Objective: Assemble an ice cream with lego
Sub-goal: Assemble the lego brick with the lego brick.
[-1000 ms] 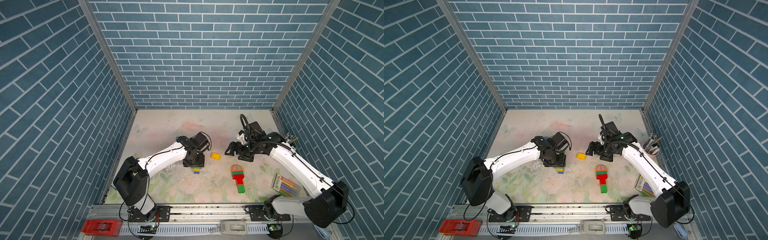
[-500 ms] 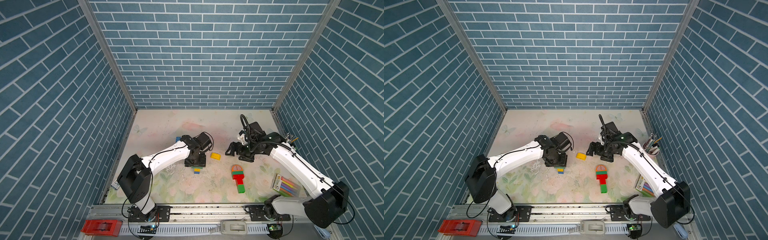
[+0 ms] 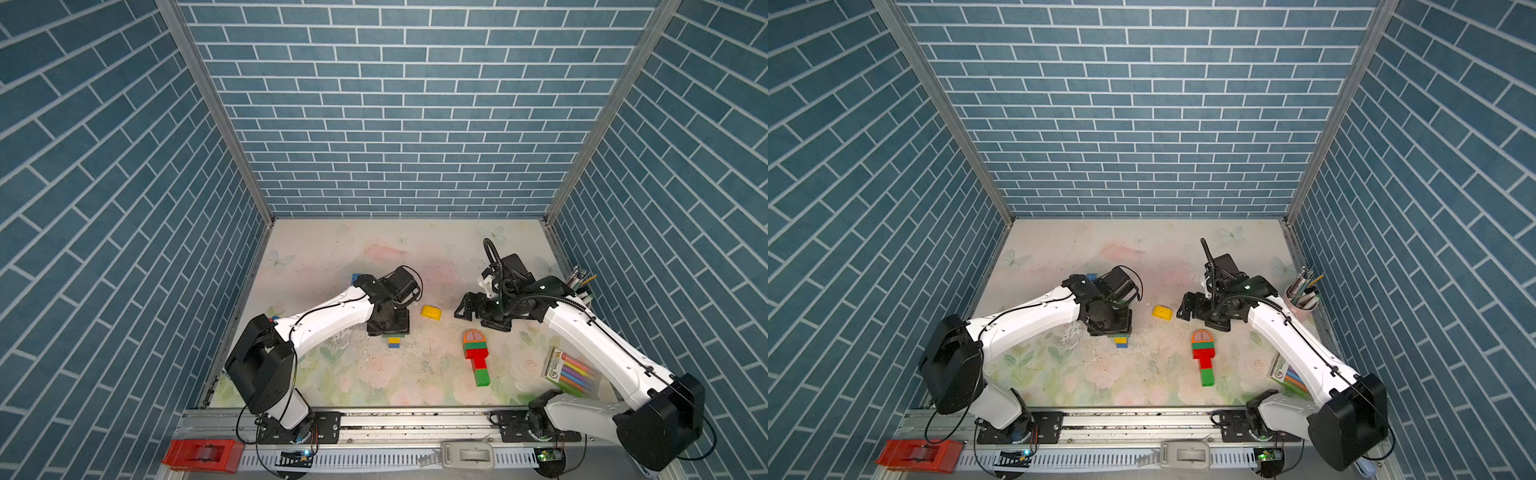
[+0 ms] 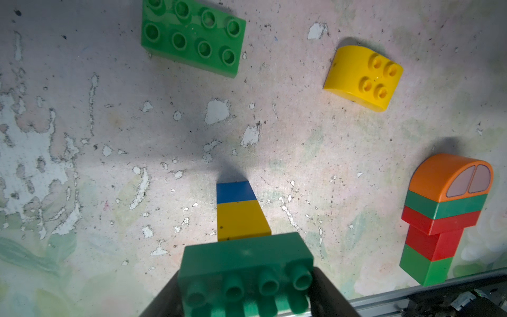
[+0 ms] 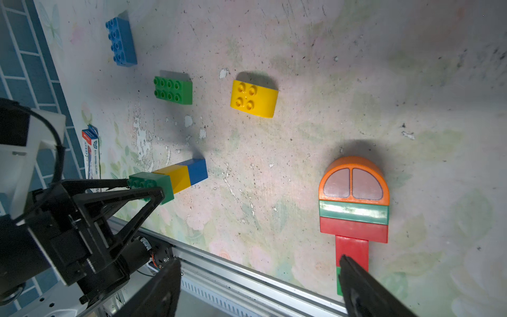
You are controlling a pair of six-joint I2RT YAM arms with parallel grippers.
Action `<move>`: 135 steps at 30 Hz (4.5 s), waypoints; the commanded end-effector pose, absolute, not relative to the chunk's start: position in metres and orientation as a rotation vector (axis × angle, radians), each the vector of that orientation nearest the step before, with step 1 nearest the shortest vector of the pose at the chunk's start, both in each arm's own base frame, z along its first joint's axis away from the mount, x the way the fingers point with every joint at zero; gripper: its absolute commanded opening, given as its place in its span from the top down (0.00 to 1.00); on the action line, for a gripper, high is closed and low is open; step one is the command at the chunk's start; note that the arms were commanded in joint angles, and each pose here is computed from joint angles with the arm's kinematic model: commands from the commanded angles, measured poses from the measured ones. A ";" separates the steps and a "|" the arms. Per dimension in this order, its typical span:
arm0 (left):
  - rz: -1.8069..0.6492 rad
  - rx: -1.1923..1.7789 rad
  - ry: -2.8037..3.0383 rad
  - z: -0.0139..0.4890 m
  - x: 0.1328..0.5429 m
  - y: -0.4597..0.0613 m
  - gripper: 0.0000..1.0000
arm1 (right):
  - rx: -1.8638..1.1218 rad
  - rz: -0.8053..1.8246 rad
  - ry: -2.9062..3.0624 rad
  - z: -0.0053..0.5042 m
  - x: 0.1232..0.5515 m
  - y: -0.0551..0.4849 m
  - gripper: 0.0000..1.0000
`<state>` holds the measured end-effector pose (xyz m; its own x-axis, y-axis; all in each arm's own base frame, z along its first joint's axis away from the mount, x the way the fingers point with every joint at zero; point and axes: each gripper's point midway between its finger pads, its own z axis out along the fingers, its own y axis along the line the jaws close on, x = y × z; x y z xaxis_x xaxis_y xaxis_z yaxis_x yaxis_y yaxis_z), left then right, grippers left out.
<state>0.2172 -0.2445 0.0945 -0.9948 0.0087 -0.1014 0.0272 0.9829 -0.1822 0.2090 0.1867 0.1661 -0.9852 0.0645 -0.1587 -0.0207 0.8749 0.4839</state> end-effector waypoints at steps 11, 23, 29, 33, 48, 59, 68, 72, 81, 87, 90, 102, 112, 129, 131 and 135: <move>0.089 0.122 3.195 0.057 0.185 -0.214 1.00 | -0.124 0.704 2.802 0.171 0.223 0.190 0.09; -0.067 0.063 3.092 0.078 0.199 -0.229 1.00 | -0.162 0.658 2.819 0.167 0.231 0.191 0.09; -0.045 0.114 3.065 0.091 0.201 -0.225 1.00 | -0.152 0.660 2.821 0.168 0.227 0.189 0.09; -0.051 0.105 3.084 0.092 0.198 -0.226 1.00 | -0.151 0.653 2.820 0.171 0.226 0.187 0.09; -0.171 0.044 3.010 0.111 0.209 -0.238 1.00 | -0.141 0.658 2.824 0.168 0.221 0.183 0.09; -0.226 0.001 3.013 0.105 0.209 -0.244 1.00 | -0.138 0.657 2.828 0.168 0.219 0.181 0.09; -0.187 0.003 3.048 0.080 0.199 -0.238 1.00 | -0.133 0.654 2.833 0.167 0.217 0.180 0.09; -0.134 0.064 3.075 0.070 0.192 -0.233 1.00 | -0.131 0.646 2.836 0.167 0.217 0.178 0.09; -0.141 0.280 3.077 0.062 0.175 -0.237 1.00 | -0.125 0.639 2.840 0.167 0.215 0.176 0.09; -0.084 0.315 3.059 0.060 0.175 -0.227 1.00 | -0.119 0.627 2.843 0.168 0.215 0.174 0.09; -0.153 0.310 3.014 0.060 0.179 -0.233 1.00 | -0.120 0.629 2.843 0.168 0.215 0.175 0.09; -0.055 0.360 2.976 0.060 0.177 -0.228 1.00 | -0.110 0.617 2.850 0.167 0.215 0.172 0.09; 0.054 0.404 3.124 0.063 0.166 -0.230 1.00 | -0.112 0.620 2.847 0.170 0.213 0.171 0.09; 0.084 0.060 3.157 0.055 0.167 -0.209 1.00 | -0.113 0.617 2.831 0.174 0.214 0.168 0.09; 0.066 0.069 3.137 0.059 0.172 -0.213 1.00 | -0.117 0.618 2.830 0.174 0.215 0.168 0.09; 0.043 0.069 3.101 0.067 0.179 -0.217 0.94 | -0.127 0.617 2.826 0.178 0.216 0.168 0.09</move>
<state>0.2074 -0.2577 0.0991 -0.9831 0.0285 -0.1808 0.0577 0.9857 -0.1581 0.2163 0.1730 0.1712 -0.9704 -0.0159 -0.2408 -0.1178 0.9021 0.4151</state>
